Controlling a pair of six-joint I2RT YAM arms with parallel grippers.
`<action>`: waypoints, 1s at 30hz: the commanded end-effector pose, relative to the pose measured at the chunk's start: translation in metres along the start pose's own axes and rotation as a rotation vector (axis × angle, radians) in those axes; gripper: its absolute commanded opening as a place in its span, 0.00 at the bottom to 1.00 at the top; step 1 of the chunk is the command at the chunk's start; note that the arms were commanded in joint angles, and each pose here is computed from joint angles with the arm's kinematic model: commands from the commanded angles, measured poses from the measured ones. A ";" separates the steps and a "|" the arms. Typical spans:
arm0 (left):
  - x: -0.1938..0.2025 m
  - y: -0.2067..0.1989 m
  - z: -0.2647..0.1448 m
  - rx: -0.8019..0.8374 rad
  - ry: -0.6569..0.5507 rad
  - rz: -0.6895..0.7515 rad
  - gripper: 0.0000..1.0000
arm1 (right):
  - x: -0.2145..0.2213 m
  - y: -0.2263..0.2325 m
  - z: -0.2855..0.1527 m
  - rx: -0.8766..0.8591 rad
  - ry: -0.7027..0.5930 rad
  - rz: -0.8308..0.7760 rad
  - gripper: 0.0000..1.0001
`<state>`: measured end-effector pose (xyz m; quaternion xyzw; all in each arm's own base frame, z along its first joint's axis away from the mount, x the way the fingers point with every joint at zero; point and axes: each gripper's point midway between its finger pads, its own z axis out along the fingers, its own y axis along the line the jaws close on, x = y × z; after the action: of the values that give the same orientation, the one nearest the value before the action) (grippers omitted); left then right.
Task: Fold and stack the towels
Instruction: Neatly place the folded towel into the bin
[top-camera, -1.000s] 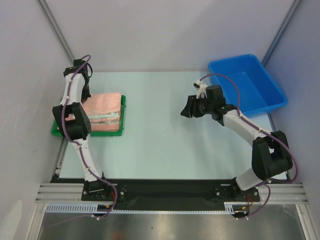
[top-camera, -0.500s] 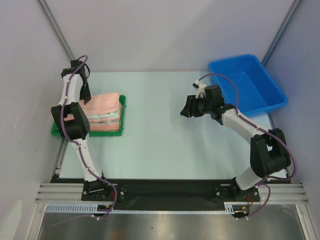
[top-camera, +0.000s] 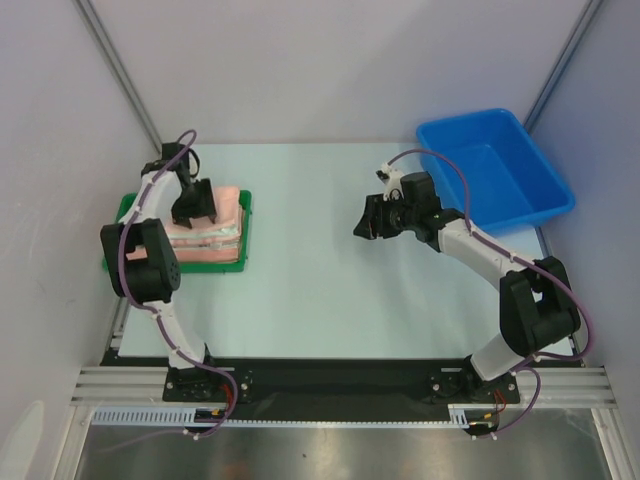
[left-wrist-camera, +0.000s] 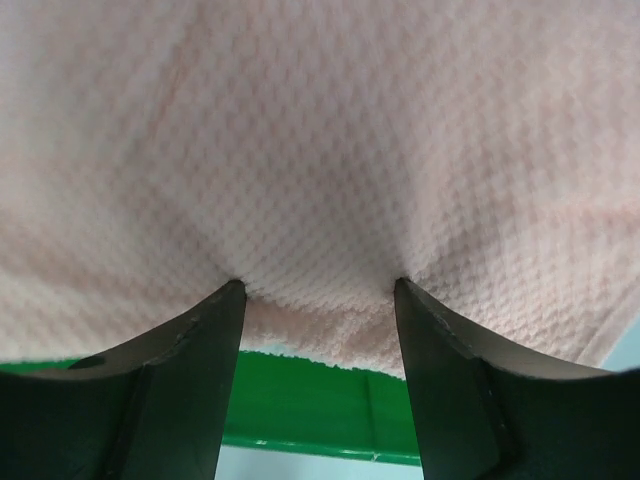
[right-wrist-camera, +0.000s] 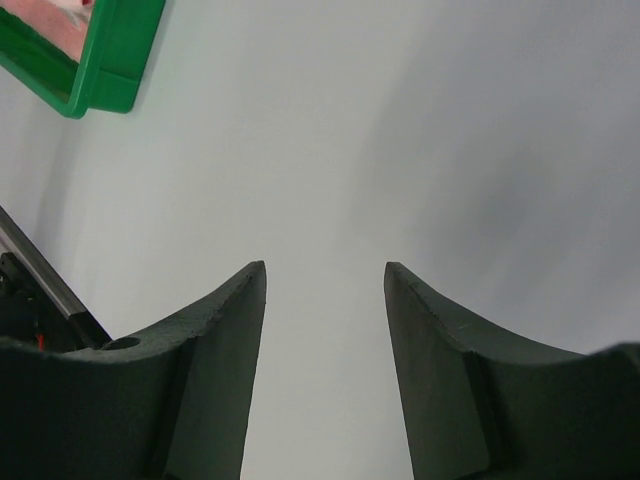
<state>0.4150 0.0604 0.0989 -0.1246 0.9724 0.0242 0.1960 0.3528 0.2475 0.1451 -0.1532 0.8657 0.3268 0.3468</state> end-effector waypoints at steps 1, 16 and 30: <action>0.011 -0.023 0.005 0.131 -0.019 -0.048 0.66 | -0.021 0.008 -0.005 -0.003 -0.050 -0.017 0.57; -0.011 -0.149 -0.150 0.527 -0.312 0.227 0.71 | -0.041 0.020 -0.062 0.123 -0.124 0.003 0.99; 0.108 -0.261 -0.292 1.026 -0.667 0.476 1.00 | -0.075 0.040 -0.193 0.274 -0.479 0.106 0.99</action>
<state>0.2713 -0.2377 0.2816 0.2349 0.8035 -0.3259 0.4393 0.2975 0.1662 0.3053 -0.0063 0.8173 0.2614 0.5134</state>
